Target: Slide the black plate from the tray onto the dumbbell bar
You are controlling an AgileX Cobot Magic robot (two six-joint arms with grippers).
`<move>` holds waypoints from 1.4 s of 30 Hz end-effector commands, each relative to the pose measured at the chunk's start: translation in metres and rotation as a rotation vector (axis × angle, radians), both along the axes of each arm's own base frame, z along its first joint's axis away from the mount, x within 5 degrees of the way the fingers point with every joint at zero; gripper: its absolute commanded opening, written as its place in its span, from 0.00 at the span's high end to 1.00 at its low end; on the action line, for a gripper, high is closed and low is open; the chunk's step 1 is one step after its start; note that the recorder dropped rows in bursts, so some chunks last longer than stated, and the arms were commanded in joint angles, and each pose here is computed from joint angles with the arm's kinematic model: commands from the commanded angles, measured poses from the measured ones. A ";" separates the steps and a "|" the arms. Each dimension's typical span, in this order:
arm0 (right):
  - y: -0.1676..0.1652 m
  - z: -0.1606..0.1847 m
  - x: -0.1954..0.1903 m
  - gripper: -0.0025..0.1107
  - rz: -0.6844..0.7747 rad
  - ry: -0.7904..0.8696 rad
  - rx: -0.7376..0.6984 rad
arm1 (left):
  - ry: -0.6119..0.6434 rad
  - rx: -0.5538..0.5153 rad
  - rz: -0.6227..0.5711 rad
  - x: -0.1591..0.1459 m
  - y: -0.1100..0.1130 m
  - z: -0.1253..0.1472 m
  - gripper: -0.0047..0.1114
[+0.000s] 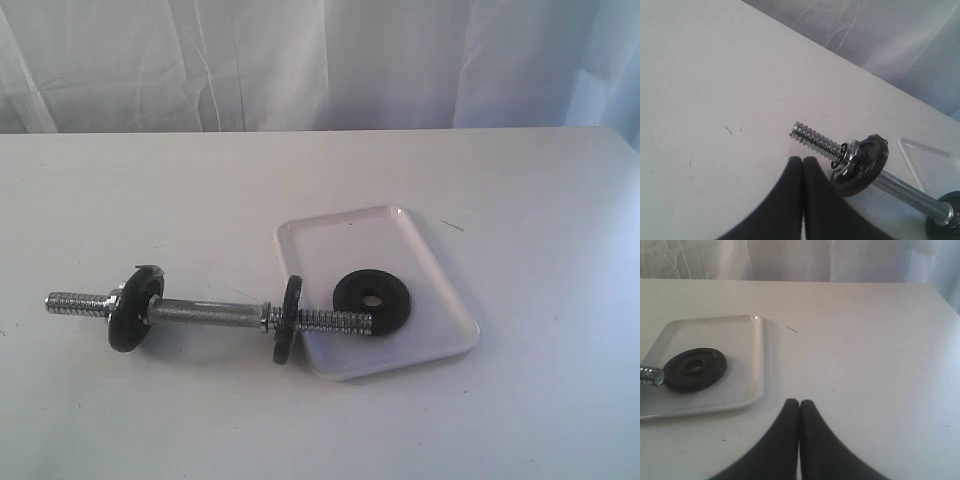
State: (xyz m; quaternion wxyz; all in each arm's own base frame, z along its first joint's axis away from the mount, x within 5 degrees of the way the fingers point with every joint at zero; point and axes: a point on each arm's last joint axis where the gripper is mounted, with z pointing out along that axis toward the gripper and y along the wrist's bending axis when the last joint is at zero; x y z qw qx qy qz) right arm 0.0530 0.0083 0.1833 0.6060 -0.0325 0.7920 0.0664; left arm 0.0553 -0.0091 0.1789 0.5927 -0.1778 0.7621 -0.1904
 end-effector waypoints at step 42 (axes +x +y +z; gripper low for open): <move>0.000 -0.001 0.000 0.98 -0.006 -0.003 0.006 | -0.073 0.922 -1.091 0.138 -0.057 0.192 0.96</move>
